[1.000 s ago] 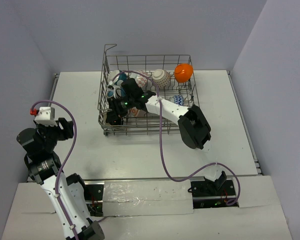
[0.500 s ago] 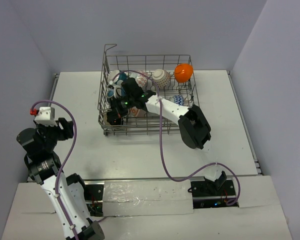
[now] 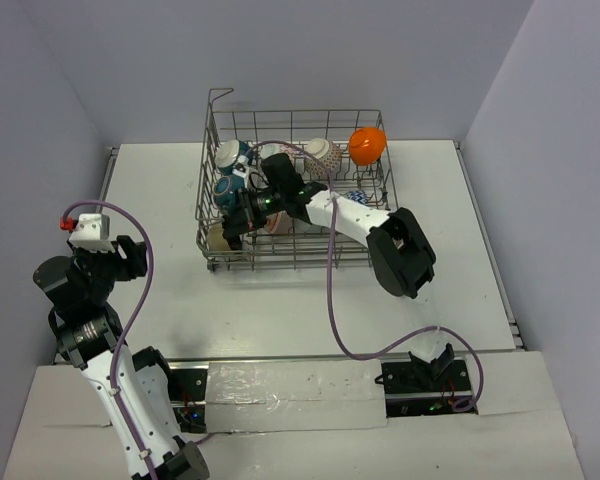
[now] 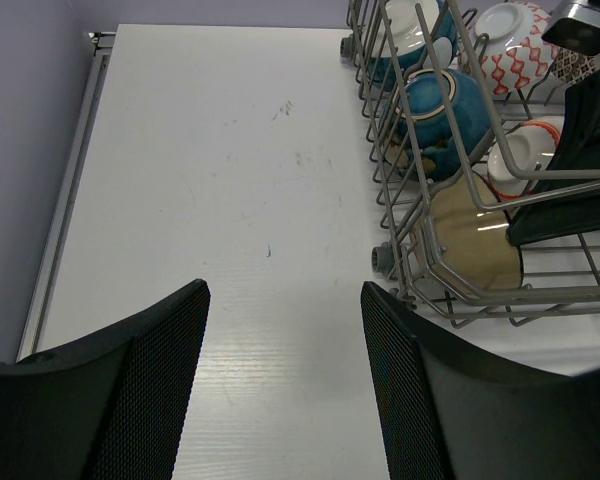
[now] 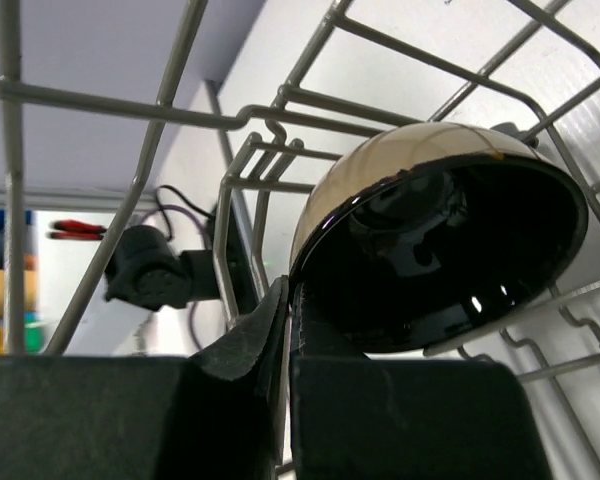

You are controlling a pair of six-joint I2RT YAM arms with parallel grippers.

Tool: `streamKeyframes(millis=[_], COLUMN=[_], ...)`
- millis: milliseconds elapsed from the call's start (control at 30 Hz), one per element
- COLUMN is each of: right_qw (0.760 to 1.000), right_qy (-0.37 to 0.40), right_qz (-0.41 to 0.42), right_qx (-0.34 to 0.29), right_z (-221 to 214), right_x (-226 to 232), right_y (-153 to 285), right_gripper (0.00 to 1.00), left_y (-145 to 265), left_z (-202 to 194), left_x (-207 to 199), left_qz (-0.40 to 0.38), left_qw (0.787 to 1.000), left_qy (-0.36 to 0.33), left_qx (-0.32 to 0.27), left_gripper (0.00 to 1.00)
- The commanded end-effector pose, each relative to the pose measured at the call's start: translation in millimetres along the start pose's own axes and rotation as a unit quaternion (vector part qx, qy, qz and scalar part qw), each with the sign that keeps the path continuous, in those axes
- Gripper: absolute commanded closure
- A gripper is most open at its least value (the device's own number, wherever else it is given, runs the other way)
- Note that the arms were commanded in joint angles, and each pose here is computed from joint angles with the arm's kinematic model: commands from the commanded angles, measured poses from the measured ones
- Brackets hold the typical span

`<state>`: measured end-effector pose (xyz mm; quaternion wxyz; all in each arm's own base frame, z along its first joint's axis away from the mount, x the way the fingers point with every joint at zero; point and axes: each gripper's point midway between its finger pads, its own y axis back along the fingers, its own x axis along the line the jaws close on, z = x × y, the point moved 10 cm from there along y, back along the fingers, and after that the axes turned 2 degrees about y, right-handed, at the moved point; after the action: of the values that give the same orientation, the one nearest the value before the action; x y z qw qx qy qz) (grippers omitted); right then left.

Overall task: Load the bowls into the dish rack
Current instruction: Turn the bowl upside down over the dish rack.

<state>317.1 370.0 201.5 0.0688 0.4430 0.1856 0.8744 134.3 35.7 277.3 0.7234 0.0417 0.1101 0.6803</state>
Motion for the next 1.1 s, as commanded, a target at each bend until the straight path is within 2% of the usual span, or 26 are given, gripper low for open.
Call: streamKeyframes(millis=[0,300,600,1067], right_qw=[0.998,0.997,0.998,0.998], right_qy=[-0.001,0.004,0.015,0.009], right_qz=[0.047,0.035,-0.015,-0.045], right_qx=[-0.046,-0.062,-0.061,-0.04], right_z=[19,20,16,1], right_x=[23,8,-2,-22], right_y=[30,50,67,68], right_gripper=[1.0,1.0,1.0,1.0], left_y=[0,-1,-1,-1], left_z=[3,1,1,2], left_x=[-1,0,0,0], left_qz=[-0.009,-0.008,-0.011,-0.011], left_qw=[1.0,1.0,1.0,1.0], left_qy=[-0.005,-0.002,-0.001,-0.001], left_qx=[-0.012,-0.008,-0.007,-0.008], left_gripper=[0.32,0.31,0.31,0.31])
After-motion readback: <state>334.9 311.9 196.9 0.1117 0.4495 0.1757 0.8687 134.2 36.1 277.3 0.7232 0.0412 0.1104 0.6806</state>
